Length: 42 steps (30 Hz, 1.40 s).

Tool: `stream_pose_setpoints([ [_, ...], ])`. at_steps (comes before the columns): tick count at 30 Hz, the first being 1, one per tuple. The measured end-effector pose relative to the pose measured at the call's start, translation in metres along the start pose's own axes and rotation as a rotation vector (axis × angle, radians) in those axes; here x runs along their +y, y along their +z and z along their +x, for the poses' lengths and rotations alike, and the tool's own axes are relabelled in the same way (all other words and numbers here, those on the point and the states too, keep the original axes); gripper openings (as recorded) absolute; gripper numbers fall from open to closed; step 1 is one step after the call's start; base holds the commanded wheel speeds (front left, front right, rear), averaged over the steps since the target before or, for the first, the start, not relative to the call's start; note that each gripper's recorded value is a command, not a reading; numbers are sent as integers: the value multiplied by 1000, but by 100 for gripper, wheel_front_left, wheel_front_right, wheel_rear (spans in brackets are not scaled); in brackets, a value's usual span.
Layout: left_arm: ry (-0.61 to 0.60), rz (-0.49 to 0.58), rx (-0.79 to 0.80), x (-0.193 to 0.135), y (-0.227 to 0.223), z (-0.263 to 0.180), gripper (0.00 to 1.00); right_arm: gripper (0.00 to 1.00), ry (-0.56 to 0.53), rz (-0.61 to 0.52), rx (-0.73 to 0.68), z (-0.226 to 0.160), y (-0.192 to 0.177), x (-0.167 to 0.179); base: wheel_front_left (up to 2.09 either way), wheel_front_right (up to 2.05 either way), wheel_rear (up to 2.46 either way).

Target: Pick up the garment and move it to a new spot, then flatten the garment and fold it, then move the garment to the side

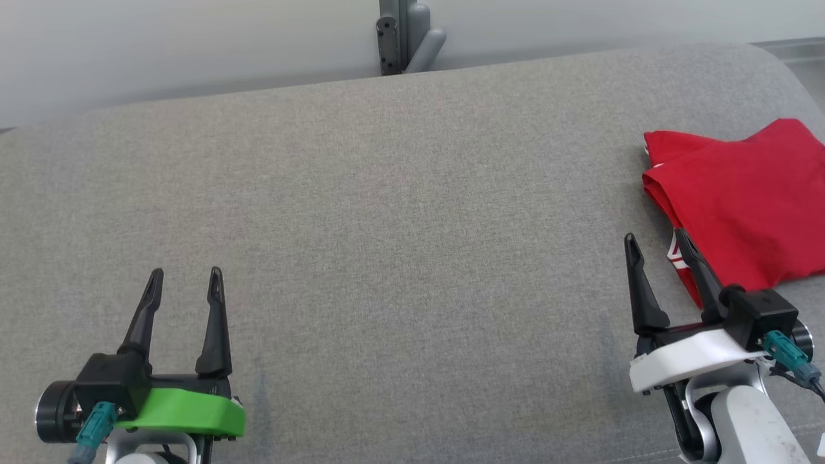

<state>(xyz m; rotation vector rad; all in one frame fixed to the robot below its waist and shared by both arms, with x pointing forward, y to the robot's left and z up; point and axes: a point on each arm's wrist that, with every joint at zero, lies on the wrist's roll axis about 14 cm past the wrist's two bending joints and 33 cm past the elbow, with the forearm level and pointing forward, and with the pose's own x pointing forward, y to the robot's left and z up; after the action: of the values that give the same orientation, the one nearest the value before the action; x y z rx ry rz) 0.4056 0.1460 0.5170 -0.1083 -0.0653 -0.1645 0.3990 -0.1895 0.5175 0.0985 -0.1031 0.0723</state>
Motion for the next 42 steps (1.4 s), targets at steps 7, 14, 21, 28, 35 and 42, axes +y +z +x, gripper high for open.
stream_pose_setpoints([
  [7, 12, 2, 11, 1, 3, -25, 100, 100, -8, -15, -1, -22, 11, 0, 0, 0, 0],
  [14, 13, 0, 14, -2, 5, -44, 100, 100, -16, -27, -2, -43, 20, -1, 0, 0, 0],
  [21, 17, 4, 8, -1, 8, -51, 100, 100, -9, -27, -6, -50, 27, 3, 0, 0, 0],
  [28, 20, 6, 12, 0, 7, -51, 100, 100, -4, -25, -6, -51, 28, 6, 0, 0, 0],
  [35, 18, 4, 15, -1, 6, -51, 100, 100, 2, -22, -1, -51, 27, 8, 0, 0, 0],
  [42, 25, 7, 14, 0, 6, -51, 100, 100, 1, -22, -2, -51, 27, 8, 0, 0, 0],
])
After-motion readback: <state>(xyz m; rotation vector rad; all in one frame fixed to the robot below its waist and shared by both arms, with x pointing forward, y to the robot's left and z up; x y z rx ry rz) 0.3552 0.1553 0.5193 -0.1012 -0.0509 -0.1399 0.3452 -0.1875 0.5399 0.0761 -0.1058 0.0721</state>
